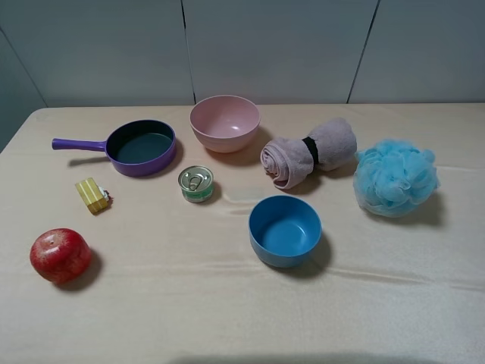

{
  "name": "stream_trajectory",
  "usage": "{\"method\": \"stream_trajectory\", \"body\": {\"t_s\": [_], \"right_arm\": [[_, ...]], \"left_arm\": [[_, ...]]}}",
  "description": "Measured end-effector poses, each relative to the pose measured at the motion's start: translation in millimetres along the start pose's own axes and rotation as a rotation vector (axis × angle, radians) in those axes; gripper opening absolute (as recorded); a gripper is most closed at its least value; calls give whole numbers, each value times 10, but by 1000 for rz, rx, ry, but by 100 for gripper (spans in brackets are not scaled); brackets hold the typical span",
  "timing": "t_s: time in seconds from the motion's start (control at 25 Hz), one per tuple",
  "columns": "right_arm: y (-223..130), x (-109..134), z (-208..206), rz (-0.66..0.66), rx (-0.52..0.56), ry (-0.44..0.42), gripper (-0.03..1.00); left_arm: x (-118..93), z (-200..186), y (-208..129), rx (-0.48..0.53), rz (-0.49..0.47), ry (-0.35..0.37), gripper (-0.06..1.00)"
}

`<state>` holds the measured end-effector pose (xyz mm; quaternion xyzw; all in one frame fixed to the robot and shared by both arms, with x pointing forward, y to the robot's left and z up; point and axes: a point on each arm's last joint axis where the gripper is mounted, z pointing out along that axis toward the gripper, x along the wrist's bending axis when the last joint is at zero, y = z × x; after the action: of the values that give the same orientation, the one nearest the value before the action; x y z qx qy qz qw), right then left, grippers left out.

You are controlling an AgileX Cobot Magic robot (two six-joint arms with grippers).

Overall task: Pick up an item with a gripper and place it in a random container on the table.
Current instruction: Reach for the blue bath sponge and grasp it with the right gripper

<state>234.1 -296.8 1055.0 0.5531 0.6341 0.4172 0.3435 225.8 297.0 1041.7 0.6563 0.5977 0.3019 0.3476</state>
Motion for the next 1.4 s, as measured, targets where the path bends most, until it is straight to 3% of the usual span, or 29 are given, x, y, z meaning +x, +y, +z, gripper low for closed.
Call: {"method": "stream_trajectory", "body": {"t_s": [1.4], "right_arm": [[0,2,0,1,0,2,69]], "left_arm": [[0,0,0,0,0,0,99]]}}
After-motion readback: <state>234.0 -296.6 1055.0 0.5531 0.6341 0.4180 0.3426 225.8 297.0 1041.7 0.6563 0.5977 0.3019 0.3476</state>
